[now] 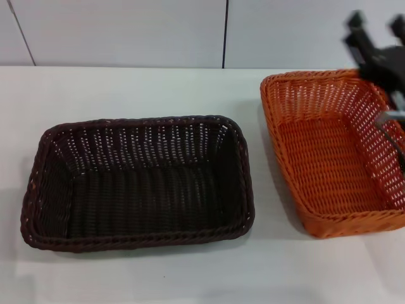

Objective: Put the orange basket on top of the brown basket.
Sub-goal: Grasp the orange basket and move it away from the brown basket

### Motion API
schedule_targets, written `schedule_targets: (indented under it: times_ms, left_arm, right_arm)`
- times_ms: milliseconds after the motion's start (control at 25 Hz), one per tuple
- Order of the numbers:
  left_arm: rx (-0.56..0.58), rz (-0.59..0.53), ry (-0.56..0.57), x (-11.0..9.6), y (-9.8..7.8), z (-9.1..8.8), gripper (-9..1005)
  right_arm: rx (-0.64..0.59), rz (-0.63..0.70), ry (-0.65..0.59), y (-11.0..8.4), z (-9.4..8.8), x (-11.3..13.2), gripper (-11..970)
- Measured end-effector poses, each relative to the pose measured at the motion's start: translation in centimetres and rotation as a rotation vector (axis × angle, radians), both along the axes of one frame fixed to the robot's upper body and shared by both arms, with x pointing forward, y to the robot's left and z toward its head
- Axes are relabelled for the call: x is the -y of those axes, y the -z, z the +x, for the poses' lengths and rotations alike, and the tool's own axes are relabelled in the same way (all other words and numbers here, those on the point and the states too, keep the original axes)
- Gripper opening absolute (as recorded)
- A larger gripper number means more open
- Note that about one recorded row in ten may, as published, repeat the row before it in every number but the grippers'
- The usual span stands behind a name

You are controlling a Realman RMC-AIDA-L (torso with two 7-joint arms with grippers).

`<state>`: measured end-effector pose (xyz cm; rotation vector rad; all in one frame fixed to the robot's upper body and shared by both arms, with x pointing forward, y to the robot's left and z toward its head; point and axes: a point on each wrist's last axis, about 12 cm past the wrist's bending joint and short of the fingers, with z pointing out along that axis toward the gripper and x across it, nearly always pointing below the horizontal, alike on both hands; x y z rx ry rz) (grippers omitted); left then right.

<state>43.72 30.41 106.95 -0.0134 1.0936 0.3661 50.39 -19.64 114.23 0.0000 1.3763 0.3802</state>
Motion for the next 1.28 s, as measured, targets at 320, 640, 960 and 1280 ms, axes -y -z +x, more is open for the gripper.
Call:
schedule_targets:
  times_ms: [320,640,960,1280]
  left_arm:
    - [-0.122,-0.103,-0.035,-2.5,3.0,-1.5,667]
    - [-0.262,-0.125,-0.104,-4.1,5.3,-2.7,667]
    - [-0.33,-0.149,-0.134,-4.7,6.2,-2.8,667]
    - [-0.376,-0.171,-0.133,-4.6,6.7,-2.1,667]
  right_arm:
    - [-0.336,-0.283,-0.331,-7.4,3.7,-3.1,721]
    - [-0.612,-0.714,-0.572,-12.4,4.3,-2.0,722]
    - [-0.772,-1.027,-0.876,-12.4,1.9,0.2,721]
    - [-0.91,-1.123,-0.82,-10.7,1.9,1.9,722]
